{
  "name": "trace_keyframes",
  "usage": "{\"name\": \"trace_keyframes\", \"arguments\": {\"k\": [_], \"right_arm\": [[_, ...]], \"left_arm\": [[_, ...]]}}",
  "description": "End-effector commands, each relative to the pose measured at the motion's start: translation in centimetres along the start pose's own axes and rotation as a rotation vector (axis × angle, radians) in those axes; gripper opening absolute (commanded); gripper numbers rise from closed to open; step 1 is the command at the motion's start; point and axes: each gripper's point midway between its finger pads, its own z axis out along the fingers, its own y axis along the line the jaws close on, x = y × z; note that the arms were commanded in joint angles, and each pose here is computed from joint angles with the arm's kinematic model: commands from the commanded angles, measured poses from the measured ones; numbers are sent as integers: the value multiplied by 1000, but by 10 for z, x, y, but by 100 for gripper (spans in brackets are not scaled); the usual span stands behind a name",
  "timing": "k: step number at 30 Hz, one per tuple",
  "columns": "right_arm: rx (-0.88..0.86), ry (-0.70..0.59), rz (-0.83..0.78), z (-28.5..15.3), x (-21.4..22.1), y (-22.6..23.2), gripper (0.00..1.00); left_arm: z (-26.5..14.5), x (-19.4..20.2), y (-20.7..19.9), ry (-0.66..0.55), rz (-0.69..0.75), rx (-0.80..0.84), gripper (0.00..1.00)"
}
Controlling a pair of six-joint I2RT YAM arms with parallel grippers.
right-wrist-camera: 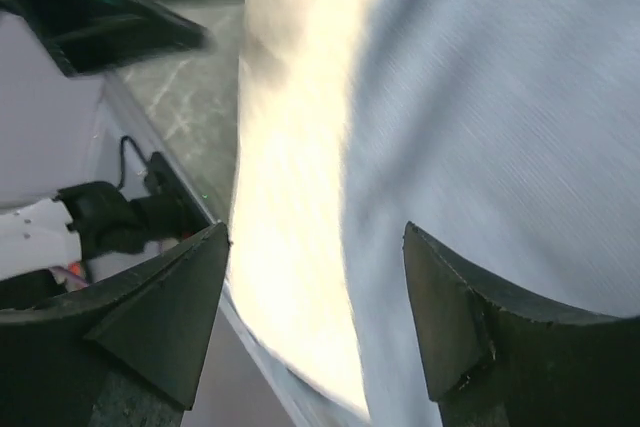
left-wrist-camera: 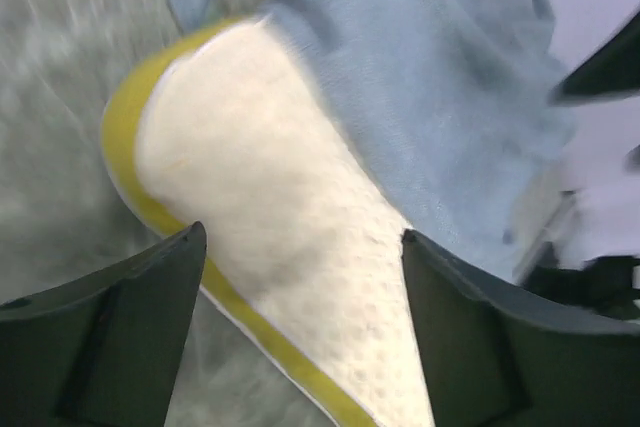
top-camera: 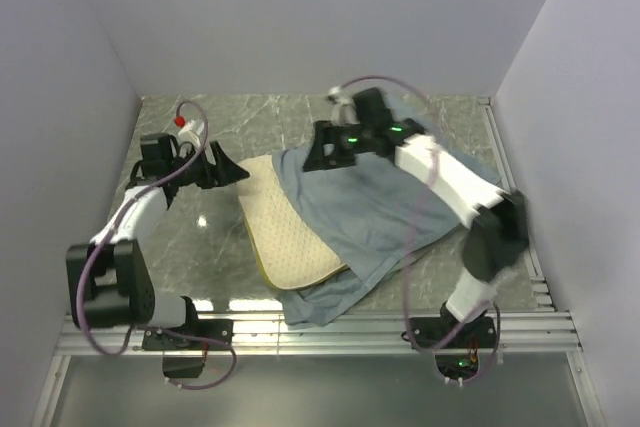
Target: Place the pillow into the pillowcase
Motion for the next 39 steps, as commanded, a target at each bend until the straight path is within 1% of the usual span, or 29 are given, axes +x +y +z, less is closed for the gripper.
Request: {"name": "trace_keyframes", "arguments": {"k": [1, 3, 4, 5, 7, 8, 10, 11, 14, 15, 17, 18, 19, 21, 22, 23, 24, 25, 26, 27, 28, 29, 31, 33, 34, 35, 36, 38, 39], "right_arm": [[92, -273, -122, -114, -20, 9, 78], [142, -219, -93, -118, 13, -13, 78], [178, -206, -72, -127, 26, -25, 78], [210, -163, -44, -123, 47, -42, 78], [294, -146, -39, -130, 67, -69, 77], [341, -118, 3, -131, 83, -90, 76], [398, -61, 23, -131, 100, -112, 76], [437, -20, 51, -134, 113, -129, 76], [481, 67, 111, -126, 134, -157, 75], [484, 81, 122, -123, 135, -163, 75], [489, 95, 132, -110, 131, -177, 74], [491, 88, 140, -106, 126, -181, 74], [490, 103, 152, -97, 124, -189, 73], [479, 48, 119, -90, 89, -192, 72], [481, 43, 119, -81, 79, -201, 72], [478, -13, 78, -82, 46, -198, 72], [473, -36, 59, -80, 31, -197, 71], [458, -39, 58, -74, 20, -200, 71], [443, -103, 19, -80, -15, -189, 71], [431, -118, 20, -81, -28, -183, 71], [420, -133, 15, -86, -38, -176, 71], [423, -153, 6, -95, -48, -167, 73], [427, -219, -21, -124, -56, -146, 77], [432, -227, 33, -139, -30, -147, 79], [424, -303, 17, -163, -30, -128, 80], [433, -283, 83, -165, -1, -141, 81], [430, -343, 99, -183, 5, -132, 84], [409, -292, 188, -177, 50, -142, 87], [399, -288, 201, -180, 62, -144, 89]], "left_arm": [[-40, 4, -15, 97, 531, -44, 88], [-42, 16, -29, 160, 701, -34, 89], [-49, 16, -32, 170, 848, -53, 90], [-42, 48, -48, 257, 926, 15, 90], [-44, 69, -60, 295, 1100, 30, 91], [-38, 106, -70, 375, 1169, 113, 92], [-37, 133, -79, 413, 1272, 165, 92], [-33, 159, -78, 473, 1331, 195, 93], [-29, 203, -73, 580, 1444, 247, 93], [-24, 208, -75, 573, 1476, 254, 93], [-15, 226, -64, 617, 1532, 236, 93], [-5, 226, -64, 598, 1564, 225, 93], [3, 234, -52, 645, 1574, 198, 93], [16, 233, -44, 653, 1600, 145, 87], [29, 234, -41, 643, 1594, 129, 82], [37, 231, -44, 624, 1584, 115, 66], [43, 232, -46, 623, 1544, 101, 56], [51, 238, -43, 645, 1510, 98, 33], [60, 233, -55, 615, 1476, 101, 21], [65, 233, -60, 604, 1399, 84, 12], [68, 238, -67, 615, 1338, 124, 5], [75, 225, -77, 575, 1276, 126, 0], [77, 221, -95, 550, 1108, 171, 1], [81, 199, -106, 491, 976, 165, 0], [80, 194, -113, 477, 934, 189, 0], [83, 179, -115, 445, 890, 183, 0], [84, 175, -116, 443, 821, 175, 0], [87, 158, -125, 424, 751, 207, 0], [88, 156, -129, 426, 690, 208, 0]]}}
